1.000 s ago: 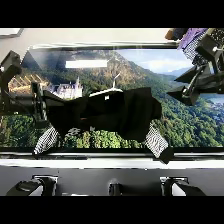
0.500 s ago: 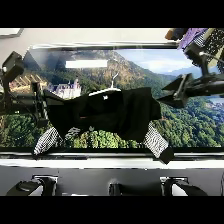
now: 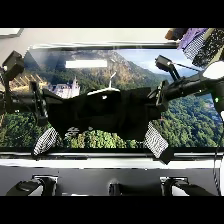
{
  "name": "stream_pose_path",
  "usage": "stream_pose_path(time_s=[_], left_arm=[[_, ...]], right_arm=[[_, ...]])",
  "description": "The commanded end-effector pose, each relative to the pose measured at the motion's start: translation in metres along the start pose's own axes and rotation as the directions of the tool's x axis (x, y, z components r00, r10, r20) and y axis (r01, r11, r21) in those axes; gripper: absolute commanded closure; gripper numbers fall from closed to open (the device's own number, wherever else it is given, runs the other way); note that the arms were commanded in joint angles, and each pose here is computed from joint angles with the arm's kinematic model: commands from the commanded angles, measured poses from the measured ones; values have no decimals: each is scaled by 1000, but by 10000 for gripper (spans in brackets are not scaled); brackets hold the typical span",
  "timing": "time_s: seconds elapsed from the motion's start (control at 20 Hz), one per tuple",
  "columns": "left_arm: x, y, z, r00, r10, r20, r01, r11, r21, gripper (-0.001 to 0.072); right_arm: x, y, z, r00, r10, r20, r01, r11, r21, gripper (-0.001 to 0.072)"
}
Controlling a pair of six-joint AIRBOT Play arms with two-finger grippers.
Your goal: Fold the clothes and pants, and hang the long-sleeved shirts on hangers.
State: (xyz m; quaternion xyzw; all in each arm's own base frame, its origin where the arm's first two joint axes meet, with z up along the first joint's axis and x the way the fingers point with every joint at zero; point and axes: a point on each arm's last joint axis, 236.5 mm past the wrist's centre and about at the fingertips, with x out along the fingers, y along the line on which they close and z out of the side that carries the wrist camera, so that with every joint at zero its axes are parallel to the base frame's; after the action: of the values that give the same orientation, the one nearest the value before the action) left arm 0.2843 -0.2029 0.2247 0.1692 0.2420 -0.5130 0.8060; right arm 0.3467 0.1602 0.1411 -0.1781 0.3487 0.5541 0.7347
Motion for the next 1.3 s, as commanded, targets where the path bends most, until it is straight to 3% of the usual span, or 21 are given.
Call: stream_pose_path(time_s=[0.0, 0.15, 0.2, 0.4, 0.5, 0.6, 0.7, 0.8, 0.9, 1.05, 1.1, 1.25], left_arm=[[2, 2, 0, 1000, 1, 4, -1, 1000, -31, 579], [-1, 36, 22, 986, 140, 95, -117, 970, -214, 107], [-5, 52, 33, 968, 207, 140, -164, 949, -269, 81], [-36, 110, 72, 837, 454, 305, -295, 844, -448, 76], [-53, 129, 84, 765, 535, 359, -296, 787, -542, 76], [-58, 134, 88, 743, 556, 373, -272, 760, -590, 77], [-54, 130, 85, 760, 539, 363, -246, 756, -606, 77], [-48, 123, 81, 788, 511, 344, -231, 763, -603, 80], [-41, 115, 78, 814, 479, 329, -215, 774, -596, 85], [-32, 104, 78, 839, 440, 320, -192, 790, -583, 86], [-30, 101, 79, 842, 433, 322, -187, 793, -579, 86], [-27, 96, 81, 847, 420, 325, -177, 801, -573, 87]], right_arm=[[-13, 11, 9, 999, -36, 5, 36, 998, -54, 680], [-48, 5, 15, 972, -237, -11, 236, 971, -22, 681], [-66, 0, 18, 943, -331, -11, 331, 943, -3, 681], [-158, -1, 17, 728, -685, -26, 683, 720, 122, 681], [-221, 5, -3, 527, -845, -92, 824, 481, 299, 681], [-285, 24, -28, 311, -935, -169, 881, 217, 421, 681], [-341, 53, -52, 109, -966, -235, 869, -22, 494, 681], [-381, 86, -78, -39, -952, -305, 811, -208, 546, 681], [-400, 111, -97, -100, -928, -360, 774, -300, 558, 681], [-402, 121, -102, -105, -924, -367, 751, -315, 580, 681], [-407, 121, -106, -128, -911, -391, 734, -352, 581, 682], [-447, 117, -114, -292, -829, -477, 627, -543, 558, 682]])
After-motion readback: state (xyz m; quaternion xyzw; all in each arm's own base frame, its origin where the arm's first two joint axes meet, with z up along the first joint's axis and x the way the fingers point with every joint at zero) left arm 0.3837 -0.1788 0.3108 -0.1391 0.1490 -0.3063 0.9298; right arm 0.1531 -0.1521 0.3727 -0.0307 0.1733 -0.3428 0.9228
